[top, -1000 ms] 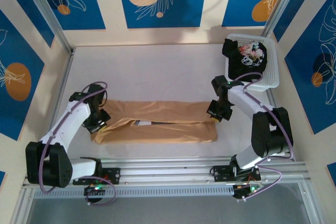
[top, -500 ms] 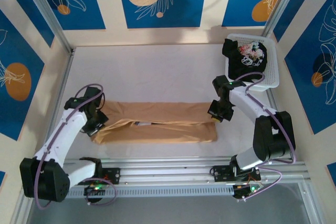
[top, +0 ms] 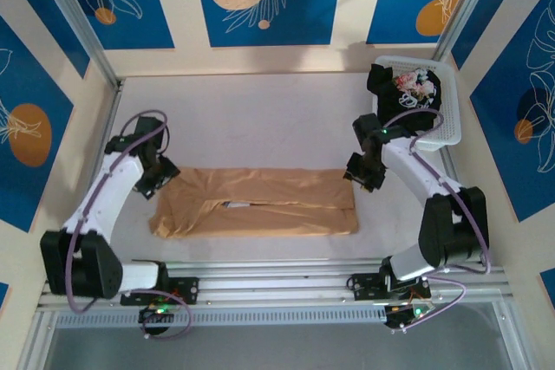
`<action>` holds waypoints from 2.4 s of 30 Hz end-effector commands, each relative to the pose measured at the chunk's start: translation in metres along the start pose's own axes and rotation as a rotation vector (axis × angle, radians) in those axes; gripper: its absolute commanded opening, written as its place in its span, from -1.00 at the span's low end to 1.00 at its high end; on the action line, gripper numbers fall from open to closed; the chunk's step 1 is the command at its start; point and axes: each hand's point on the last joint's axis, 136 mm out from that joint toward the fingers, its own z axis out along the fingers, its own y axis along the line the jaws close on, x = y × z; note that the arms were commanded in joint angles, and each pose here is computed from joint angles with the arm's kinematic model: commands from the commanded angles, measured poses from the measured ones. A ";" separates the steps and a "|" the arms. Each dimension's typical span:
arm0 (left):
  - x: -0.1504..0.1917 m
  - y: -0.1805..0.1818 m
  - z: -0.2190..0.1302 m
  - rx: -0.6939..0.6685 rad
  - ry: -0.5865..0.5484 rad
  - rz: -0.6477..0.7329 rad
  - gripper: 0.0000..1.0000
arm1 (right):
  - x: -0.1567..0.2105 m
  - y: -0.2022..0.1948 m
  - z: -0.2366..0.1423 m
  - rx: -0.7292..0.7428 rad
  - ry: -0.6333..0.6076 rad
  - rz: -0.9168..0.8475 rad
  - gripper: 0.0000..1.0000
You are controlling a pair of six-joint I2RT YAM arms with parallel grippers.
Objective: Fold and stack the t-shirts
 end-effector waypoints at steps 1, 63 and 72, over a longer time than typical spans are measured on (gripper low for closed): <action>-0.030 -0.032 0.029 0.092 0.022 0.016 0.22 | -0.019 0.021 0.012 -0.031 -0.007 -0.002 -0.20; 0.064 0.021 0.054 0.047 0.369 -0.013 -0.41 | -0.007 0.107 0.021 -0.153 0.098 -0.272 -0.18; 0.128 -0.008 0.031 0.146 0.449 -0.178 -0.60 | -0.051 0.085 0.045 -0.058 0.131 -0.231 -0.30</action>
